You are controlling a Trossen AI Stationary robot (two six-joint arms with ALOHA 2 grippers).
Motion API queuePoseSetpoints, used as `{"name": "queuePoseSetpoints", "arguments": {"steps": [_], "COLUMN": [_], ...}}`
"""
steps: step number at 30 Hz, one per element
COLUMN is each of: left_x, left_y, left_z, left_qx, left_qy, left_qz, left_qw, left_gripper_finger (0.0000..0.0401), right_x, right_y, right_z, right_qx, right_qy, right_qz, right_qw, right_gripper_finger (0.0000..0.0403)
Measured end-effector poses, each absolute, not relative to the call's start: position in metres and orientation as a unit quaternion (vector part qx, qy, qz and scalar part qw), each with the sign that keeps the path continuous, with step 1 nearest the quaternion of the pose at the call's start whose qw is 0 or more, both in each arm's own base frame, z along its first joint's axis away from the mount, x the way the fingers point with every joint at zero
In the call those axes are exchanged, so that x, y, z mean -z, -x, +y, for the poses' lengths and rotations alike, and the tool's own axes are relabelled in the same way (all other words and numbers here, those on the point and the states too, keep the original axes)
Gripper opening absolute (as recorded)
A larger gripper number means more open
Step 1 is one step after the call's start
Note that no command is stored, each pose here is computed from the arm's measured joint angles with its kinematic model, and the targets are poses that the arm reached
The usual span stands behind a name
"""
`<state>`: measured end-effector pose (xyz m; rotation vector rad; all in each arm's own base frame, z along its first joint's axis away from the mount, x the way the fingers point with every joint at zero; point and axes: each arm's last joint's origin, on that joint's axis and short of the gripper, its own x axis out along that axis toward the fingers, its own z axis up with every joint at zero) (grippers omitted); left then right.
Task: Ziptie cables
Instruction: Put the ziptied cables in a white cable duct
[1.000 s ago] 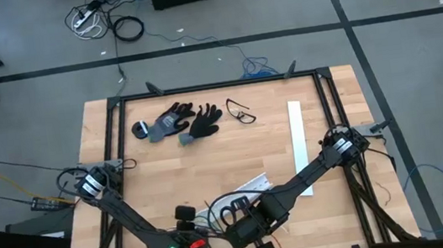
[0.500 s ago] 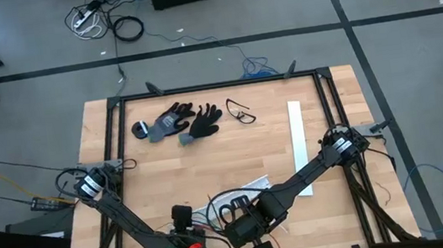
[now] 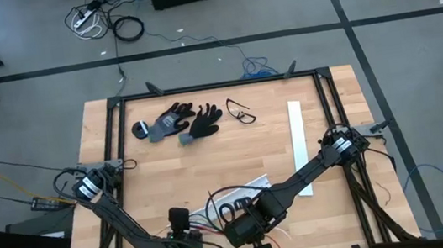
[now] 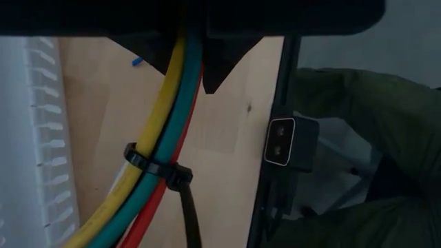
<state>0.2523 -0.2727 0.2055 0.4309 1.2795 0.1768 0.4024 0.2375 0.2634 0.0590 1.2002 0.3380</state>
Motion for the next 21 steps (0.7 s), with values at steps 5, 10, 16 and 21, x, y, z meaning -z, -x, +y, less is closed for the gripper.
{"name": "queuePoseSetpoints", "arguments": {"steps": [5, 10, 16, 21], "left_x": [-0.206, -0.207, -0.207, -0.211], "left_y": [-0.253, -0.254, -0.25, -0.246], "left_z": [-0.272, -0.271, -0.272, -0.274], "left_qx": [-0.091, -0.11, -0.11, -0.118], "left_qy": [-0.209, -0.201, -0.186, -0.185], "left_qz": [0.578, 0.569, 0.583, 0.583], "left_qw": [0.784, 0.79, 0.783, 0.782], "left_gripper_finger": [0.0185, 0.0188, 0.0188, 0.0188], "right_x": [-0.256, -0.246, -0.246, -0.246], "right_y": [-0.402, -0.403, -0.404, -0.409], "right_z": [0.238, 0.236, 0.235, 0.226], "right_qx": [-0.16, -0.164, -0.164, -0.164], "right_qy": [-0.037, -0.047, -0.062, -0.089], "right_qz": [0.572, 0.579, 0.582, 0.589], "right_qw": [0.804, 0.798, 0.794, 0.786], "right_gripper_finger": [0.0006, 0.0006, 0.0006, 0.0006]}}
